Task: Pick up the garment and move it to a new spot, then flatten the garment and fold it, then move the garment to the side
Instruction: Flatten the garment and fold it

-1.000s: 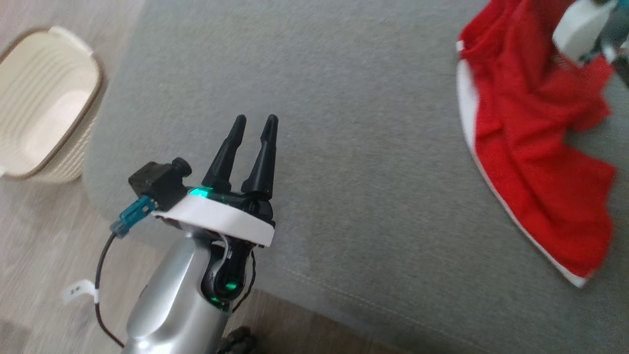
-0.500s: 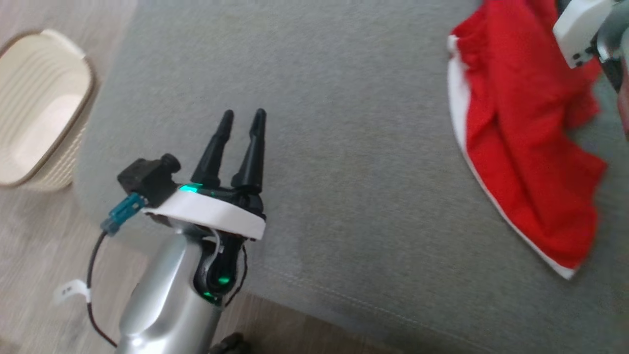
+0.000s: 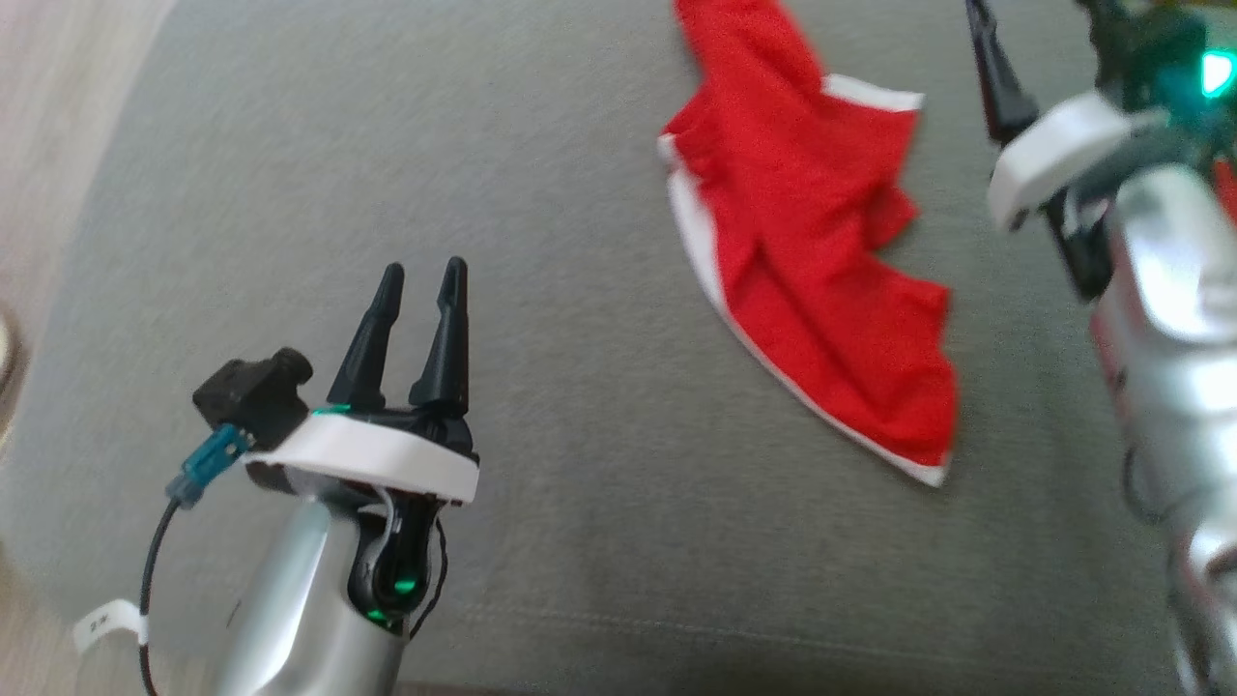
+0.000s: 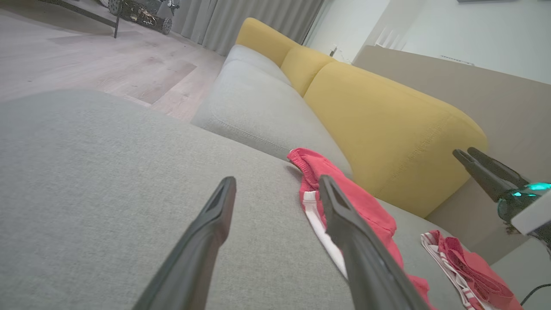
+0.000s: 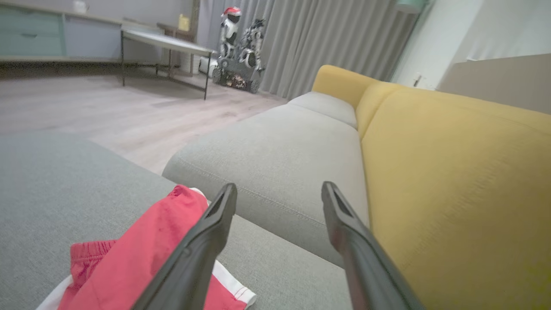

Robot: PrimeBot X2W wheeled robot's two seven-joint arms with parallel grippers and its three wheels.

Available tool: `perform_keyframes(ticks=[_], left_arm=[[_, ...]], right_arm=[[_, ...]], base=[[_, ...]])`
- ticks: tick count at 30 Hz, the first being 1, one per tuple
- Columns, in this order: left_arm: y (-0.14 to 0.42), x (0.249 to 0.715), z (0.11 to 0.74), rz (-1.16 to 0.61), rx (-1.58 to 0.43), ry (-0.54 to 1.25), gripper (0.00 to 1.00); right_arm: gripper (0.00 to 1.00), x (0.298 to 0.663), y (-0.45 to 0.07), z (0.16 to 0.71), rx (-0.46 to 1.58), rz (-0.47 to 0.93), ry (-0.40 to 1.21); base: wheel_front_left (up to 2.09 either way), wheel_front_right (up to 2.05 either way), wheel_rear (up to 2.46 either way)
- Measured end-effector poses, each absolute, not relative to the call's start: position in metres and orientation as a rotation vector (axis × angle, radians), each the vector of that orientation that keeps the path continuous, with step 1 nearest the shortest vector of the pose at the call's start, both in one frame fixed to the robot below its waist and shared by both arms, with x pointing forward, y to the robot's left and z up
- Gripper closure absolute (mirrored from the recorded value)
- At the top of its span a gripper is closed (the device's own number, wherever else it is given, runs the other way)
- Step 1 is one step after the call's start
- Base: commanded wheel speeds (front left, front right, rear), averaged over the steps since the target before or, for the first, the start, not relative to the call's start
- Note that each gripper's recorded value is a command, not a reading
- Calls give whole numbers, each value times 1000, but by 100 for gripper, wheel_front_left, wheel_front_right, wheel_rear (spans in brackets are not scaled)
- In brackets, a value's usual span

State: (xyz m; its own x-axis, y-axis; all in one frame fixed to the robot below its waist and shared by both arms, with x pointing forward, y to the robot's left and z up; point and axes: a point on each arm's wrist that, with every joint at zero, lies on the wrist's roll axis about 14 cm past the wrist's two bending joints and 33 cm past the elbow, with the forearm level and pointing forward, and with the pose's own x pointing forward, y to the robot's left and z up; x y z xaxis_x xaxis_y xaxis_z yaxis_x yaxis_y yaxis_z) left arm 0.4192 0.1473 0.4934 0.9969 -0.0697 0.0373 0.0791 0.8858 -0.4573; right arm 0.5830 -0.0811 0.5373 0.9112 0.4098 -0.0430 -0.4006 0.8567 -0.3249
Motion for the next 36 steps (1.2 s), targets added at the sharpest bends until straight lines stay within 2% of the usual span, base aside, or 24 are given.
perform_keyframes(ticks=[12,17,20,27,36], left_arm=[[102,412,507,-205,-496,-30,0],[96,405,497,-215,-494,3,0],[95,403,492,-214,-492,17,0],[99,403,482,-203,-487,42,0],[108,399,474,-173,-482,61,0]], right_arm=[[0,465,-148,528,-65,219,-95],[0,419,-156,502,-11,167,-48],[0,407,-156,492,5,157,-25],[0,382,-118,460,-36,276,73],[0,352,-91,400,-15,368,306]], base=[[0,0,0],[0,0,0],[0,0,0],[0,0,0],[0,0,0]])
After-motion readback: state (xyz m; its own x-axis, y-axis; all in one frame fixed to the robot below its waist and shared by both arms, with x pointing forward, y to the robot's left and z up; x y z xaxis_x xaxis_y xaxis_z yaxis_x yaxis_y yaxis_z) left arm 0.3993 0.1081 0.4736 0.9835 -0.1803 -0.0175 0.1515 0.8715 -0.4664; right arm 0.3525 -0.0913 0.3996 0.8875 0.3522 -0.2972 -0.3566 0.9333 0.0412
